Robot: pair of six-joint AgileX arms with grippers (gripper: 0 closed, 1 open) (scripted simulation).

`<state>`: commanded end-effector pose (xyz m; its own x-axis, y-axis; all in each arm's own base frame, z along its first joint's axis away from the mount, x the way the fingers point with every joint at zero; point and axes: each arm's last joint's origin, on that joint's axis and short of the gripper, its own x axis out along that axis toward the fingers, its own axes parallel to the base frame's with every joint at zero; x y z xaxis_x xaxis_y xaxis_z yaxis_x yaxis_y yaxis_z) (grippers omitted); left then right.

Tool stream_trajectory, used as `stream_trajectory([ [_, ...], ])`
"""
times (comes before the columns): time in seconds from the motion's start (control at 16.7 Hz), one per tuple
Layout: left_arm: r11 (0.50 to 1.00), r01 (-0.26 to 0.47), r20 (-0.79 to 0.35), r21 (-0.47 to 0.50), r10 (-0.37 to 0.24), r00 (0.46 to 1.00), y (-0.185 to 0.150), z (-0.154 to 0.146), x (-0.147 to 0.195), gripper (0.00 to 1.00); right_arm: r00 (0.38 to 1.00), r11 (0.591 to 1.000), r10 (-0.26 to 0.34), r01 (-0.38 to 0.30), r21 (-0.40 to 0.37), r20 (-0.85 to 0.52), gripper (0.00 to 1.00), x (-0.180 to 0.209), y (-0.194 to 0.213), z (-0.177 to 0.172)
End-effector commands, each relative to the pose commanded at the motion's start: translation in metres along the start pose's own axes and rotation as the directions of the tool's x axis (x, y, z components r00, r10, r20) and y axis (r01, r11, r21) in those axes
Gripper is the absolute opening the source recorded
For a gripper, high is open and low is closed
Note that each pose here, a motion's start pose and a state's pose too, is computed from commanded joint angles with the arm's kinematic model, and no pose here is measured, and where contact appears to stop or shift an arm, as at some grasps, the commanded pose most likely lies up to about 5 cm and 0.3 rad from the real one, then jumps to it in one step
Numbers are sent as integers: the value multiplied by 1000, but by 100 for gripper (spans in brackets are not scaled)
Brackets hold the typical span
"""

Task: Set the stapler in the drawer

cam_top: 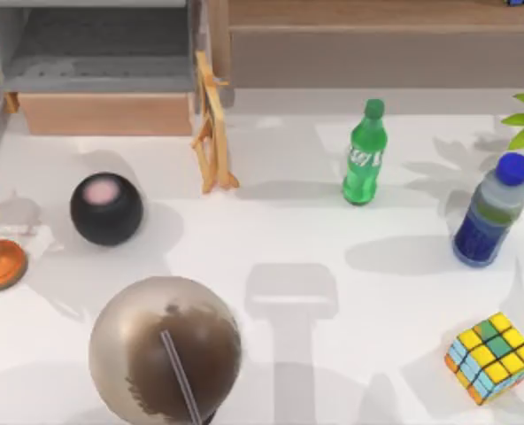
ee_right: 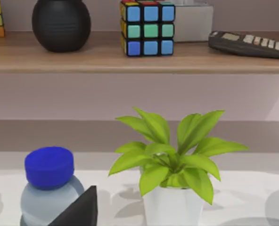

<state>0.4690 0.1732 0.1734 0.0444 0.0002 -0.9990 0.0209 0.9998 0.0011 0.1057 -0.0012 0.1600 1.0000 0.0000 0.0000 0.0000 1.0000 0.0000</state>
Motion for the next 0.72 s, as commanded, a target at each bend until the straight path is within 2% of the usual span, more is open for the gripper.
stream_trajectory([
  [0.66,1000,0,0,0,0,1000,0,0,0,98,1000,1000,0,0,0,0,100,0,0,0],
  [0.72,1000,0,0,0,0,1000,0,0,0,100,1000,1000,0,0,0,0,100,0,0,0],
])
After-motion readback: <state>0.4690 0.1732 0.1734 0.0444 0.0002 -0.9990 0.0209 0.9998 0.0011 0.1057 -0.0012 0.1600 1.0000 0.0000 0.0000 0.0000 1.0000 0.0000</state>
